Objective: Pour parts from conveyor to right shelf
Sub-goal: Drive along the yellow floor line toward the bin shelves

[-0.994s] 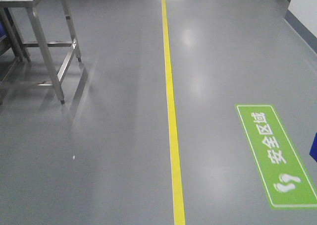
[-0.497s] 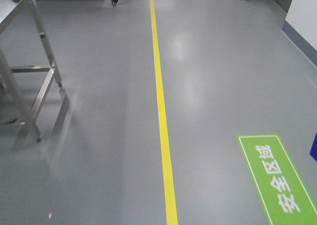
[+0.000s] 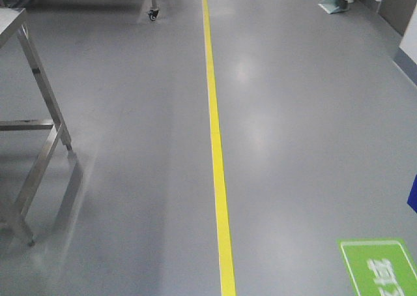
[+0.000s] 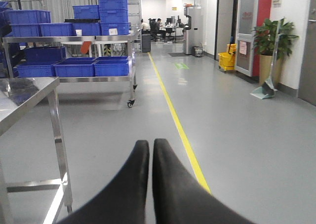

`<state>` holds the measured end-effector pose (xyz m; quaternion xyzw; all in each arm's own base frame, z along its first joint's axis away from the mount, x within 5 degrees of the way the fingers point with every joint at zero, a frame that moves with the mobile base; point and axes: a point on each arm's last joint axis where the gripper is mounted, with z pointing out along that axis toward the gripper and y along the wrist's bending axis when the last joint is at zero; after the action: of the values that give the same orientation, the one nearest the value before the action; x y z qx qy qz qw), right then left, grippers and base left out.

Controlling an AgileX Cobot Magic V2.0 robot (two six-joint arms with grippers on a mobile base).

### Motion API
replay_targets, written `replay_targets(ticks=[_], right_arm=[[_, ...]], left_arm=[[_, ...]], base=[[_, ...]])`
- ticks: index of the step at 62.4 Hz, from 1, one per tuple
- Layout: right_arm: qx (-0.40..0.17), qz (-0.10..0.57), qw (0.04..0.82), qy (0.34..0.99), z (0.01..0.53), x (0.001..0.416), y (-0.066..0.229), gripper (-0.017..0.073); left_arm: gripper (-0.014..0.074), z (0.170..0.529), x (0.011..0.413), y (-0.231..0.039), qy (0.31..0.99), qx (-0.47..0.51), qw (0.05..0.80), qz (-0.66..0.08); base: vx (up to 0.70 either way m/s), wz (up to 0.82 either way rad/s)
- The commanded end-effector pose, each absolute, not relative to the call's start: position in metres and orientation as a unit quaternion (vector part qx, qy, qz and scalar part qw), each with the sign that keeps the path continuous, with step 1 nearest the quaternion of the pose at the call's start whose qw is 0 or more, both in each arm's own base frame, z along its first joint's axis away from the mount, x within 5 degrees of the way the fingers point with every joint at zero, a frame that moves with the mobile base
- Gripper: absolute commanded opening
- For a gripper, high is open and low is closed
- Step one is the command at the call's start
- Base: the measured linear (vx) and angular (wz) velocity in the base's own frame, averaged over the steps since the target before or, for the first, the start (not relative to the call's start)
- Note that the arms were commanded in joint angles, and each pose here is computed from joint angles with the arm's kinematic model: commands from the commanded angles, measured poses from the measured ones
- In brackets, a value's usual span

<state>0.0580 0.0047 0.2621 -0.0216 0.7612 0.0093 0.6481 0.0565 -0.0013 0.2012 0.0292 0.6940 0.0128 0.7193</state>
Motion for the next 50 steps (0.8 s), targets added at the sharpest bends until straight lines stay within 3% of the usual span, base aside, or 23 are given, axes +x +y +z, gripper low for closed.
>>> replay_targets(ticks=[1, 50], right_arm=[[-0.018, 0.003, 0.684, 0.729, 0.2784, 0.0583, 0.0036, -0.0009], [-0.018, 0.003, 0.684, 0.729, 0.2784, 0.0583, 0.0036, -0.0009]], left_arm=[[-0.0006, 0.1983, 0.0564, -0.0015, 0.673, 0.027, 0.739, 0.01], [-0.0006, 0.1983, 0.0564, -0.0015, 0.673, 0.027, 0.739, 0.01]], base=[[0.76, 0.14], [0.76, 0.05]])
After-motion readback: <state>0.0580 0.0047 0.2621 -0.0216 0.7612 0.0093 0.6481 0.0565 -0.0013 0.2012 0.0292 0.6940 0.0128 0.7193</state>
